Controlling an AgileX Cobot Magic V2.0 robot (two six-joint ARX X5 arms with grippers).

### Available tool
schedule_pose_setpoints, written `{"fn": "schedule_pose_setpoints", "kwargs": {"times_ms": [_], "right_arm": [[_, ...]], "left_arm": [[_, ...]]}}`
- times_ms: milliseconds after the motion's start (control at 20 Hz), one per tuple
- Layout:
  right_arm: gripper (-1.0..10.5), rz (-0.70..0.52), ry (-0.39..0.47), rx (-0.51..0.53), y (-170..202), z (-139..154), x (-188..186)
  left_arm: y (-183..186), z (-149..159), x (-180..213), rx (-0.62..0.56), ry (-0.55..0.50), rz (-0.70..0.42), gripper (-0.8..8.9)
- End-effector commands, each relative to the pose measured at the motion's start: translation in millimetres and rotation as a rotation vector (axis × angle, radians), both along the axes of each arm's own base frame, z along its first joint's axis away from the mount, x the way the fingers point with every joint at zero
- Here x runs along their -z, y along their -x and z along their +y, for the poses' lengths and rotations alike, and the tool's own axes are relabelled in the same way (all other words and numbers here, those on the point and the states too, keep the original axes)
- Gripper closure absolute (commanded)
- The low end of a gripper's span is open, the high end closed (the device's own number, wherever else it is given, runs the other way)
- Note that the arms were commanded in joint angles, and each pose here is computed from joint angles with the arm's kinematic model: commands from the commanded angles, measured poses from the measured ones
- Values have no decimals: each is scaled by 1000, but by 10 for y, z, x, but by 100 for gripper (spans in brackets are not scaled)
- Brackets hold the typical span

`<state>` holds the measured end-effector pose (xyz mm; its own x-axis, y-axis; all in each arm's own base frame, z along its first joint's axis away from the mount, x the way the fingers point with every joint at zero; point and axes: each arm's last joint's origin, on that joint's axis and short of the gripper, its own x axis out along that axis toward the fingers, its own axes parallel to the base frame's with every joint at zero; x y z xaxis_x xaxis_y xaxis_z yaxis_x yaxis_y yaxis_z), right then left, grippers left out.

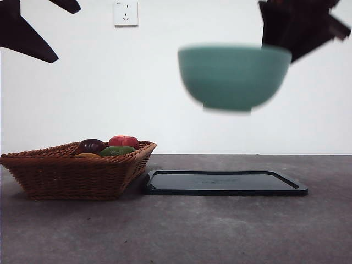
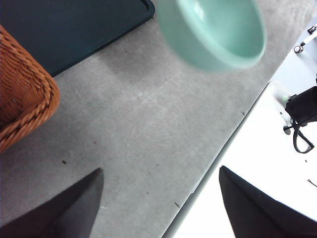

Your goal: Pick up the wifruite, put it on the bowl, pick up the plate, put it on desk

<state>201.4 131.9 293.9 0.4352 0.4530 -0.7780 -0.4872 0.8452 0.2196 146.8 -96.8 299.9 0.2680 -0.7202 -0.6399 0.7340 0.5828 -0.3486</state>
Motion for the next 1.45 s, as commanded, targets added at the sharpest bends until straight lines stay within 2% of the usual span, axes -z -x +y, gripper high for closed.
{"fn": "schedule_pose_setpoints", "kwargs": {"times_ms": [50,300,550,1050,1100,1300,1450], "right_arm": [[939,13,-3,-23,32,107,206],[939,43,7,-49,121,244,658],[939,86,61,-49,53,328,940],[932,111,87,-45,-18,384,1090],[908,113,85,-43,-18,384,1090],[683,120,75,-24,-13,379,1070],[667,100,64,-19,19,344,969]], "left_arm": [[-6,-16,-49,15,9,-19,440],[-6,-16,-49,15,9,-19,440],[-6,-15,-48,15,9,-19,440],[-5,-15,-48,15,9,-19,440],[-5,-15,-48,15,9,-19,440],[-5,-15,-48,15,9,-19,440],[-5,-15,-48,15,9,-19,440]]}}
